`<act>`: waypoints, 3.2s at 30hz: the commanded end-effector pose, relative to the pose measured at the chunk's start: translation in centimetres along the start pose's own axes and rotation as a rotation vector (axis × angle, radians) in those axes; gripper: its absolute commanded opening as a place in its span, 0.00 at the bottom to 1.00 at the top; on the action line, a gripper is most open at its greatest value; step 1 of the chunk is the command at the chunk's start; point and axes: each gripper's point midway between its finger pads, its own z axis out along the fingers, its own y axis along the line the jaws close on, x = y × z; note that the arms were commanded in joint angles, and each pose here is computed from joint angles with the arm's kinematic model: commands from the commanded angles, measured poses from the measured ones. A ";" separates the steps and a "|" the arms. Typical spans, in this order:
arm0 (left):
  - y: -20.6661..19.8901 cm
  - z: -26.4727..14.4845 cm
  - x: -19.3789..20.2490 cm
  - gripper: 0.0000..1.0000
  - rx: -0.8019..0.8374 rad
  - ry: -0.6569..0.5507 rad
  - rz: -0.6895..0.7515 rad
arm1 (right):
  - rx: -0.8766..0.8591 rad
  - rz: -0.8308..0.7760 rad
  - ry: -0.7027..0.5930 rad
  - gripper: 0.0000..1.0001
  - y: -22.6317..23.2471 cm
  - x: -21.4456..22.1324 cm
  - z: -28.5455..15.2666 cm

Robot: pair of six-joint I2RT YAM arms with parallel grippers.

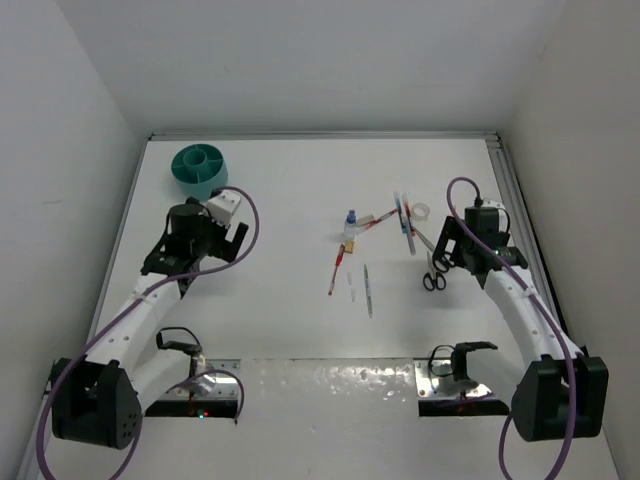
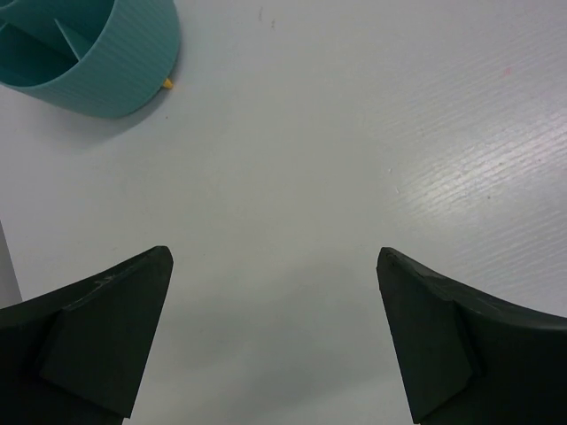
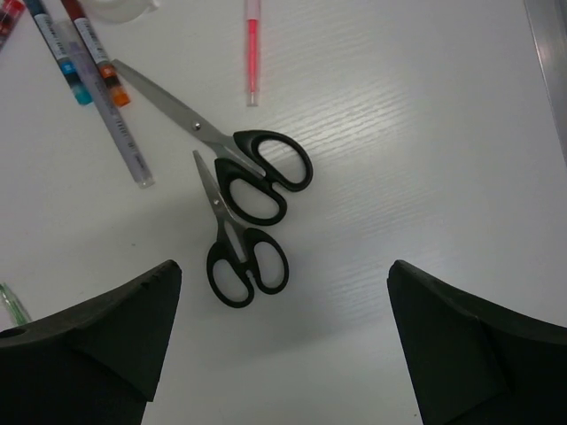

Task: Sort the stationery into containers
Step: Pick up the pen from the center of the board, then place the pen in the storage box.

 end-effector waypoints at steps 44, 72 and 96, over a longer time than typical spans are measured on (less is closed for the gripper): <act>-27.8 14.2 -14.8 0.85 0.702 -0.177 0.065 | -0.173 -0.008 -0.159 0.99 4.1 -2.7 -1.6; -16.4 9.6 -30.6 0.00 0.523 -0.379 -0.121 | -0.213 0.009 -0.323 0.98 5.5 -8.5 -3.7; 21.1 10.2 -17.5 0.00 -0.265 -0.195 -0.455 | -0.470 -0.124 -0.207 0.97 23.8 -14.5 2.9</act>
